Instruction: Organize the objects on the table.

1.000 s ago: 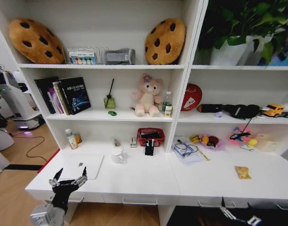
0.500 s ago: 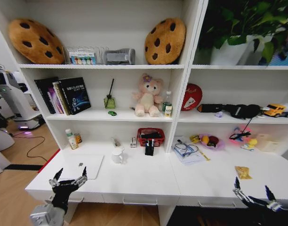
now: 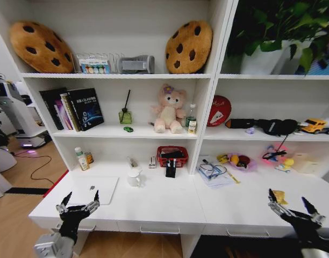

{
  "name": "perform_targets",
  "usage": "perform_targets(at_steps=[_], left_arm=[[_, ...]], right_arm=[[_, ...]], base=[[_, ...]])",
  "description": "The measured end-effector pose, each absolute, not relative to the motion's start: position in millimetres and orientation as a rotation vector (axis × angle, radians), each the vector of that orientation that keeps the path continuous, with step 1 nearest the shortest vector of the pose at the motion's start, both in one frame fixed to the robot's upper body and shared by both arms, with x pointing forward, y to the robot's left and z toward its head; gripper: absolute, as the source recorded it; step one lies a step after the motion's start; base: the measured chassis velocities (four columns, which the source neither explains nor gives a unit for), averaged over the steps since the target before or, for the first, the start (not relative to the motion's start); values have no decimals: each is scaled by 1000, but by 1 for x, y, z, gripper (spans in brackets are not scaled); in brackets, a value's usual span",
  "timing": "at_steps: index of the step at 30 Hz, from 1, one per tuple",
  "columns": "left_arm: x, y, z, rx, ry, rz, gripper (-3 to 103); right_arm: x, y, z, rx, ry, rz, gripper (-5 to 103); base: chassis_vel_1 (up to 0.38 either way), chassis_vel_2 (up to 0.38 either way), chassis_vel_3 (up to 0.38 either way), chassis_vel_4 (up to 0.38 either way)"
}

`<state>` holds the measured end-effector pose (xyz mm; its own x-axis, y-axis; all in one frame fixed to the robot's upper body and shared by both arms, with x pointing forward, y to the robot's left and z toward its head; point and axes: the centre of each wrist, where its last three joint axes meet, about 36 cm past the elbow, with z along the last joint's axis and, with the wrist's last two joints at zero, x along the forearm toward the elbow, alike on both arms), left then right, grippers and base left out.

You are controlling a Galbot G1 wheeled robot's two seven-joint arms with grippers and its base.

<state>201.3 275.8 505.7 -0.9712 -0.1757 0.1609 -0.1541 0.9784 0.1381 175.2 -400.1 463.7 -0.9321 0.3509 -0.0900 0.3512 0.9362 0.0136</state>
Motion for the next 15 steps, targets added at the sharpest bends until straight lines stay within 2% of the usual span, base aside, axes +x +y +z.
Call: perform_targets(at_steps=[5, 15], left_arm=[[201, 276, 506, 248, -2952, -186, 100], [201, 276, 506, 248, -2952, -186, 100]], right_arm=[[176, -391, 462, 523, 2980, 15, 100], [184, -384, 455, 490, 2983, 11, 100]], base=[[-81, -78, 70, 84], [-232, -217, 219, 228]])
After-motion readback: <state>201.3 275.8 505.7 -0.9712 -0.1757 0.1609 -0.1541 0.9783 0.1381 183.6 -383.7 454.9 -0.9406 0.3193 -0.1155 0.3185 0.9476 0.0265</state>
